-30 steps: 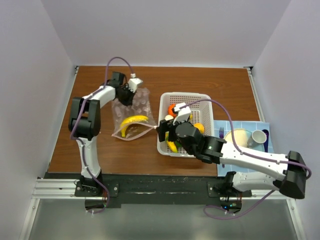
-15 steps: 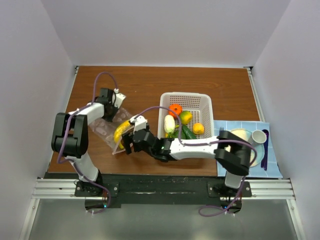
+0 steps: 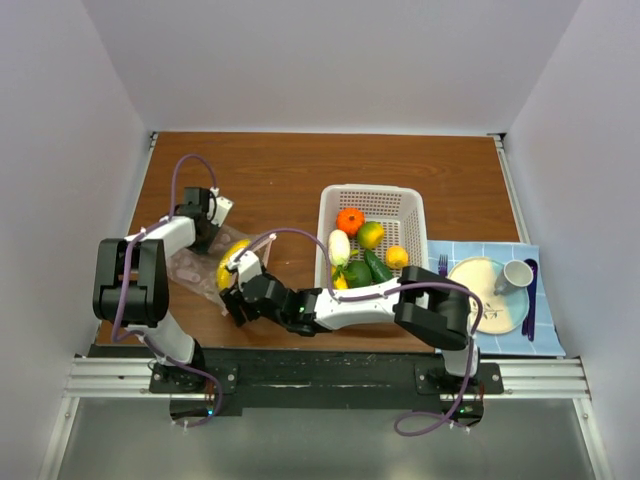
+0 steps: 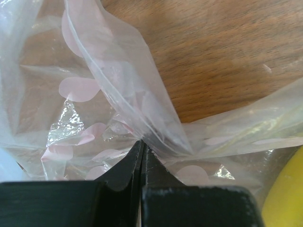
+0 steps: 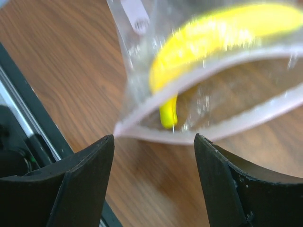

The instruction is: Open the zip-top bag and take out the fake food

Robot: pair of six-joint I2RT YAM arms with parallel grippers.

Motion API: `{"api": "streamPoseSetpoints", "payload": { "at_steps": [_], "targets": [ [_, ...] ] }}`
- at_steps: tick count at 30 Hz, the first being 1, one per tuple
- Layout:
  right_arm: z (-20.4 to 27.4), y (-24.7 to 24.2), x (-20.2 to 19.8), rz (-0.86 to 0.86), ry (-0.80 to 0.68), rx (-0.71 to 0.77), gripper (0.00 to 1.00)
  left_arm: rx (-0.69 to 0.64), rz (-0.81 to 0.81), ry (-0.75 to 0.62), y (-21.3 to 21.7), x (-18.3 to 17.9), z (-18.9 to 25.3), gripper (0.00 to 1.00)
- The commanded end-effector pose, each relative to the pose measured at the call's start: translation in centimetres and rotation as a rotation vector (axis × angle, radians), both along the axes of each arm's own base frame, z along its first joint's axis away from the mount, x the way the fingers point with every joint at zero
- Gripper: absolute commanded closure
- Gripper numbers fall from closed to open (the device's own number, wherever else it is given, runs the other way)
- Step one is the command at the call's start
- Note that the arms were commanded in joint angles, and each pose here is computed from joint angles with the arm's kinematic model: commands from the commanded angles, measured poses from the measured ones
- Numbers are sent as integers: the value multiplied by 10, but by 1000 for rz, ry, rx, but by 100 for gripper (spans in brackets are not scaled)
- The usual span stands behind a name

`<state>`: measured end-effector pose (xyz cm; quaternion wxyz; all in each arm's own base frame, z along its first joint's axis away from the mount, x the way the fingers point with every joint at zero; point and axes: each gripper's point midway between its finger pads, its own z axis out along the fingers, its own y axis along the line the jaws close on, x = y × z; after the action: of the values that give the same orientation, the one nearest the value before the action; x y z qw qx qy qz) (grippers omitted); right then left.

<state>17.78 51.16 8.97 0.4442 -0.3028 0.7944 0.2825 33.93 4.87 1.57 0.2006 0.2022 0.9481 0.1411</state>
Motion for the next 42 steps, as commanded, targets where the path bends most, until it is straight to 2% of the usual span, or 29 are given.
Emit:
{"api": "streamPoseSetpoints", "payload": {
  "at_steps": [1,5,7,9,12,18,34,42],
  "targets": [
    [15,18,14,18,-80,15,30,-21,-12,91,-3,-21,-18,100],
    [12,18,16,38,-112,-24,34,-22,-17,100,-3,-21,-20,100],
    [18,15,18,37,-127,-29,42,-24,-21,108,-4,-20,-23,100],
    [17,6,17,41,-135,-46,45,-25,-21,117,-4,-21,-26,100],
    [25,-8,15,37,-140,-34,39,-31,-24,120,-6,-20,-28,100],
    [16,-15,25,16,-123,-49,39,-44,-20,120,-8,-16,-29,100],
    [-20,20,33,42,-61,-70,39,-53,-11,132,-9,-20,-31,100],
    [-20,35,35,56,-56,-56,35,-47,-9,125,-8,-21,-30,100]
  ]
}}
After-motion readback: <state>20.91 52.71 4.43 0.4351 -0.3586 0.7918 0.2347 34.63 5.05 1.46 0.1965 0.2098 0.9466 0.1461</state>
